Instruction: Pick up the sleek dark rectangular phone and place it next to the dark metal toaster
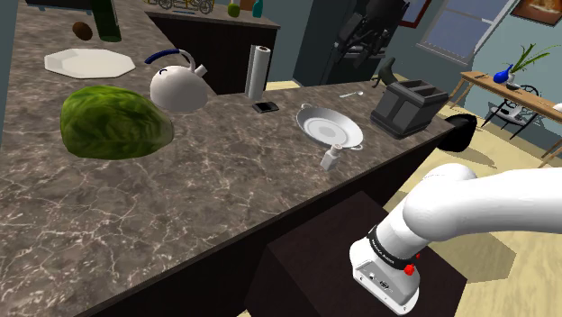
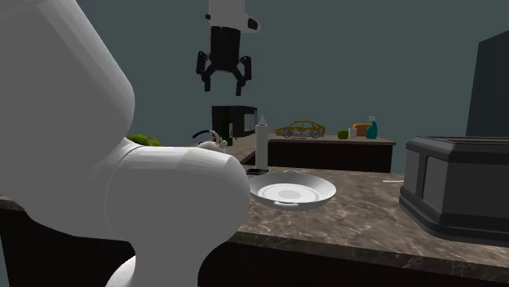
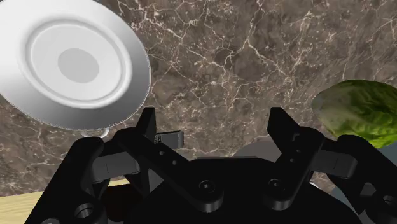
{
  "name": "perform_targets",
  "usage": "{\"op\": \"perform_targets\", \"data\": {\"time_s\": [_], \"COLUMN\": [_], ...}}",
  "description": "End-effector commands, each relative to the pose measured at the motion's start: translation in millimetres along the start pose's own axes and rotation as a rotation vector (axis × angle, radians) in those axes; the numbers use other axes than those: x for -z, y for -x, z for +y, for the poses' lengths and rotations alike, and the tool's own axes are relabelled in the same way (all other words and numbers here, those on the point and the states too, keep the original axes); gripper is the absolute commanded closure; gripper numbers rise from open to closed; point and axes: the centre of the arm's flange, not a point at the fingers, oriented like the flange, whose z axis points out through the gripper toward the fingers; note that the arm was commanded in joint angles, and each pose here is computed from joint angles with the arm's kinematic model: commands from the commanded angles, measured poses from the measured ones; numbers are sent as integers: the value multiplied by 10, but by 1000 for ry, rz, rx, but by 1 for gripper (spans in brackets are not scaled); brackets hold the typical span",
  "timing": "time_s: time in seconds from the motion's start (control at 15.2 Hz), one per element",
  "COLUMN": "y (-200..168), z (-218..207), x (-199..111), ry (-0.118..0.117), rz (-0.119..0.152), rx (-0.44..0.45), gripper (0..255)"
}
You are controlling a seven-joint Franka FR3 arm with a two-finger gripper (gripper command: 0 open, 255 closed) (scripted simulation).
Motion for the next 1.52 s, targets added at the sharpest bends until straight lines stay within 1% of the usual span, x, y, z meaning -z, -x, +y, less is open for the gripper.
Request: {"op": "perform_targets", "data": {"time_s": [0.0, 0.4, 0.73, 1.06, 1.45], "y": [0, -524, -1006, -1501, -2077], "z": [0, -338, -488, -513, -376], "x": [0, -565, -1053, -1550, -2148], "ry": [0, 59, 108, 157, 216], "rz": [0, -11, -20, -29, -40], "rx": [0, -249, -456, -663, -912], "gripper": [0, 0, 0, 0, 0]}}
